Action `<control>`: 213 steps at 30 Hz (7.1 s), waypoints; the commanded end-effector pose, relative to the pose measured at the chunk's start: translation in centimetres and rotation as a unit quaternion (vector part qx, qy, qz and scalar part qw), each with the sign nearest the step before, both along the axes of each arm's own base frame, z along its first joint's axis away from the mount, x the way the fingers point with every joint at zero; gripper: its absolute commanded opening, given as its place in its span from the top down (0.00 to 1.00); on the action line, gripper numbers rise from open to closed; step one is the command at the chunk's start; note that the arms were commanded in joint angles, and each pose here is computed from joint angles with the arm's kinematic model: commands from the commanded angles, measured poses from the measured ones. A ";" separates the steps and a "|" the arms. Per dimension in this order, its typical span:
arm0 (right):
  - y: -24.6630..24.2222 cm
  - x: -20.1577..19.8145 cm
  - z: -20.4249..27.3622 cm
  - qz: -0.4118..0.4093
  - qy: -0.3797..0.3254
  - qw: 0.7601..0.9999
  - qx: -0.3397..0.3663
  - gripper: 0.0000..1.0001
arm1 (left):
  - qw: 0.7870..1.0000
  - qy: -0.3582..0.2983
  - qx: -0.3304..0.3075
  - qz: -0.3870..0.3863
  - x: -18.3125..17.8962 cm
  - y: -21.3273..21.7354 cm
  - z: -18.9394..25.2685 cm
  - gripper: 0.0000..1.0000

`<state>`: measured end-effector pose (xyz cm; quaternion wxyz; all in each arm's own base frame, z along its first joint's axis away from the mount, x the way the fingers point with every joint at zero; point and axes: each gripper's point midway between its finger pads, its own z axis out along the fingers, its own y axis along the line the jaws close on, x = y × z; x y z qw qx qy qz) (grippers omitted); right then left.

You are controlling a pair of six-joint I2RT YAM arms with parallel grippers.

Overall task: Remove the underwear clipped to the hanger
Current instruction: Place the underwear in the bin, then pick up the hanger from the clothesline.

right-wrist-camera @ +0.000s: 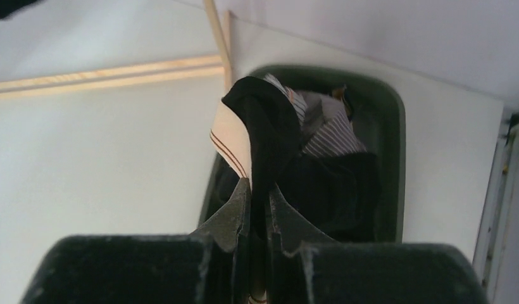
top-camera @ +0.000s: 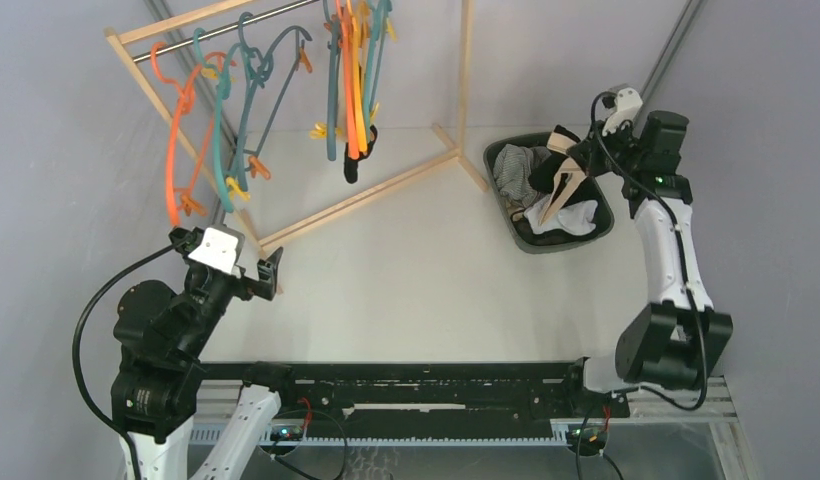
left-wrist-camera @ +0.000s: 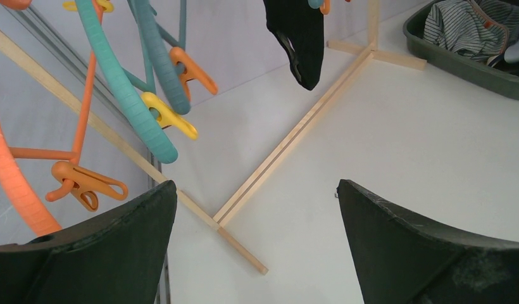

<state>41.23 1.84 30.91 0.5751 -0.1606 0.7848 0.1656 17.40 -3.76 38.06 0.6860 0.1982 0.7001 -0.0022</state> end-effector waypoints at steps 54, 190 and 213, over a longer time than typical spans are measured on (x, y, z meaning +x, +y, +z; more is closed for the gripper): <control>9.9 -11.2 -6.0 0.122 0.031 0.989 -0.075 0.11 | 0.998 0.029 -0.016 -0.052 13.5 -11.7 13.5 0.18; 10.7 -12.2 -10.3 0.169 0.073 0.977 -0.113 0.14 | 0.974 -0.209 -0.081 0.010 22.8 -7.1 11.6 1.00; 11.1 -12.3 -10.9 0.177 0.079 0.974 -0.121 0.13 | 0.995 -0.054 -0.066 0.042 13.9 -3.4 7.9 1.00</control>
